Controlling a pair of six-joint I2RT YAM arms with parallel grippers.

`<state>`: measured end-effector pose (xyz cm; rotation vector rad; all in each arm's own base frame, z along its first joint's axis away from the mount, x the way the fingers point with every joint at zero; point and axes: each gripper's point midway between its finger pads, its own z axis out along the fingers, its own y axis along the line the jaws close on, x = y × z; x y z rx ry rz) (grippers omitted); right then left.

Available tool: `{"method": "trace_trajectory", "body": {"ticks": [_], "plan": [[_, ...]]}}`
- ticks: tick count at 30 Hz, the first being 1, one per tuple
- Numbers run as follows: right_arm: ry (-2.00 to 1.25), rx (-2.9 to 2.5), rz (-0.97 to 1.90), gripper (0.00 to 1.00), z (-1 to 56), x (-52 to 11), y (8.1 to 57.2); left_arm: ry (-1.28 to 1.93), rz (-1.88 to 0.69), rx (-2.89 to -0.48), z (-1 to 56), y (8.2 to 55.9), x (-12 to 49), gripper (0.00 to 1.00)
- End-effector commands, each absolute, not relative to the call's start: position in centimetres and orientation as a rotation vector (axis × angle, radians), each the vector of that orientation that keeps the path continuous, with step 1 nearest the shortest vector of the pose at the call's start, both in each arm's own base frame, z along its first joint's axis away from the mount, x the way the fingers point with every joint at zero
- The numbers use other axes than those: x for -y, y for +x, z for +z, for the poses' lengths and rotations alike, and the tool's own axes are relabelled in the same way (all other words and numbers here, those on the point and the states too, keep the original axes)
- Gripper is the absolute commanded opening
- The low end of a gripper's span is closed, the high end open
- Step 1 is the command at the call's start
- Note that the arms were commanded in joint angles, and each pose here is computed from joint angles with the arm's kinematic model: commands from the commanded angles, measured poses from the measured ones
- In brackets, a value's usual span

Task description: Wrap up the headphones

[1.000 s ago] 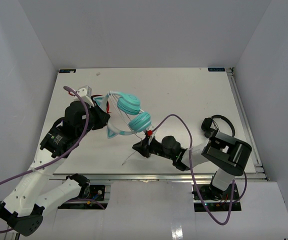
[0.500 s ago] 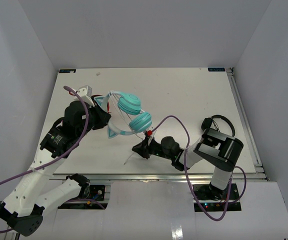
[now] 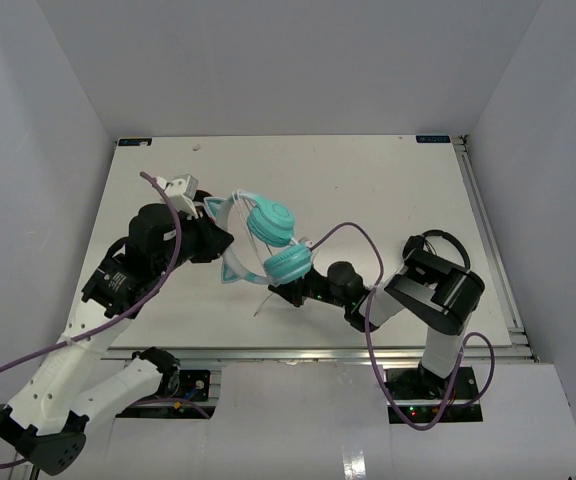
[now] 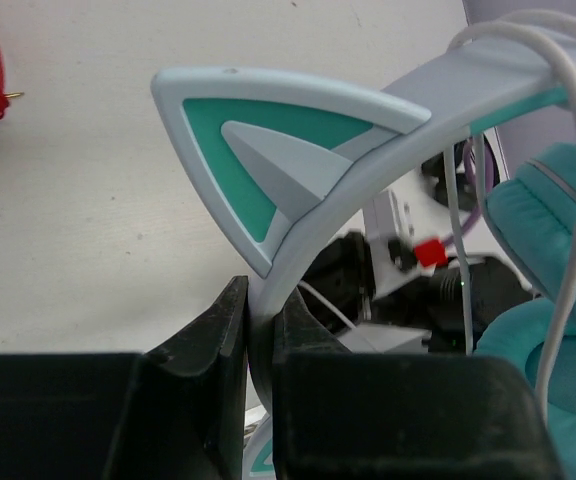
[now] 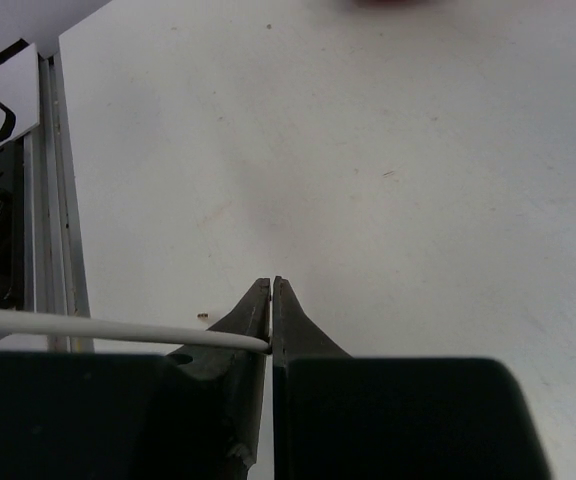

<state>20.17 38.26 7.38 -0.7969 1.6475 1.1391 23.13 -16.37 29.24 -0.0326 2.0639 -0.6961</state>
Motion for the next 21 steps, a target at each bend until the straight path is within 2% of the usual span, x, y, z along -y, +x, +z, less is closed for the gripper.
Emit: {"method": "trace_trajectory", "body": {"ticks": [1, 4, 5, 8, 16, 21], "plan": [[-0.702, -1.508, 1.221, 0.08, 13.4, -36.2, 24.5, 0.402, -0.918, -1.967, 31.6, 19.5, 20.1, 0.00], [-0.776, -1.668, 1.202, 0.08, 11.7, -34.0, 26.7, 0.573, -0.903, -1.967, 30.9, 18.4, 20.2, 0.00], [-0.787, -1.665, 1.175, 0.08, 12.7, -33.7, 27.9, 0.614, -0.910, -1.976, 30.5, 18.1, 20.4, 0.00], [-0.846, -1.773, 1.155, 0.08, 12.0, -33.0, 28.5, 0.719, -0.892, -2.004, 28.7, 17.8, 20.5, 0.00], [-0.946, -1.850, 1.020, 0.08, 17.1, -32.2, 31.1, 0.806, -0.737, -2.076, 24.6, 18.9, 20.0, 0.00], [-1.003, -1.997, 0.894, 0.08, 18.1, -30.5, 31.3, 0.843, -0.660, -2.123, 21.9, 19.8, 19.9, 0.00]]}}
